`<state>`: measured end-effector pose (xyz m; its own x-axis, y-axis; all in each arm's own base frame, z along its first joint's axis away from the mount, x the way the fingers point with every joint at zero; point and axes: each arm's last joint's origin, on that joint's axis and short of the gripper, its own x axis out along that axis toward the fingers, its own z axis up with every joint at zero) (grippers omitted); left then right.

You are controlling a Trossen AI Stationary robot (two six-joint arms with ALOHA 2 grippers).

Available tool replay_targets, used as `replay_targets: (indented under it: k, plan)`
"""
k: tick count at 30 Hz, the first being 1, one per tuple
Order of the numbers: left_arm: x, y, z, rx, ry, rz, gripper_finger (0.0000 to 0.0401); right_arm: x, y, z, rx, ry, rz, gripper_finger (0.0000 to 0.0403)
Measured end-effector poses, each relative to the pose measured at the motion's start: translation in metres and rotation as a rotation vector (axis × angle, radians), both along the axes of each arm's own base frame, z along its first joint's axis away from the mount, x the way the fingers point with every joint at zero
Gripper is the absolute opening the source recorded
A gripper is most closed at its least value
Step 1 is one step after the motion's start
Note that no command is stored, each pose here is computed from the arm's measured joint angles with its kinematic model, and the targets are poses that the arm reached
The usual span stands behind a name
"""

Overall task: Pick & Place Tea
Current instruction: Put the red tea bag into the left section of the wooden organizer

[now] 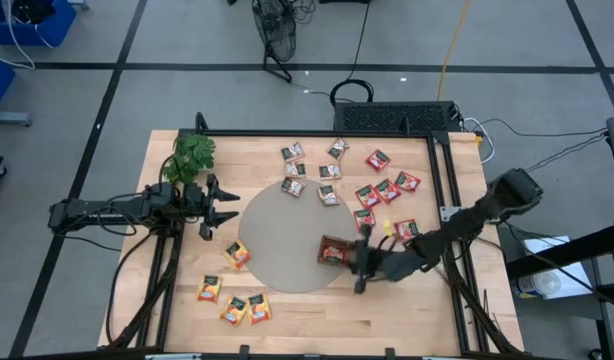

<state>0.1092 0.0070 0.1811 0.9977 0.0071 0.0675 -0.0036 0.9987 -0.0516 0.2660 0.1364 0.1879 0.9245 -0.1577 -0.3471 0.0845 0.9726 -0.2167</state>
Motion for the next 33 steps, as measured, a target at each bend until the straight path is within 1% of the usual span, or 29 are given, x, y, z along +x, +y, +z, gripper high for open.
replay_targets:
  k: [3,4,5,6,8,12,15,17,20,23,26,33]
  plan:
    - [0.000,0.000,0.000,0.000,0.000,0.000,0.0214,0.012,0.010,0.014,0.017,0.217,0.061,0.0020]
    - [0.000,0.000,0.000,0.000,0.000,0.000,0.0214,0.015,0.013,0.018,0.017,0.265,0.069,0.0011]
    - [0.000,0.000,0.000,0.000,0.000,0.000,0.0214,0.018,0.015,0.020,0.019,0.302,0.071,0.0009]
    - [0.000,0.000,0.000,0.000,0.000,0.000,0.0214,0.020,0.016,0.020,0.017,0.336,0.060,0.0016]
    - [0.000,0.000,0.000,0.000,0.000,0.000,0.0214,0.024,0.018,0.019,0.020,0.374,0.043,0.0045]
    - [0.000,0.000,0.000,0.000,0.001,0.000,0.0214,0.032,0.018,0.009,0.044,0.399,0.000,0.0126]
    - [0.000,0.000,0.000,0.000,0.000,0.000,0.0214,0.036,0.016,-0.002,0.039,0.434,-0.017,0.0182]
    - [0.000,0.000,0.000,0.000,0.000,0.000,0.0214,0.039,0.014,-0.009,0.046,0.456,-0.021,0.0206]
    - [0.000,0.000,0.000,0.000,0.001,0.000,0.0214,0.042,0.011,-0.015,0.049,0.469,-0.037,0.0219]
    - [0.000,0.000,0.000,0.000,0.000,0.000,0.0214,0.043,0.009,-0.019,0.041,0.487,-0.047,0.0209]
    - [0.000,0.000,0.000,0.000,0.000,0.000,0.0214,0.043,0.006,-0.021,0.027,0.510,-0.054,0.0186]
    - [0.000,0.000,0.000,0.000,0.000,0.000,0.0214,0.044,0.001,-0.022,0.033,0.515,-0.071,0.0105]
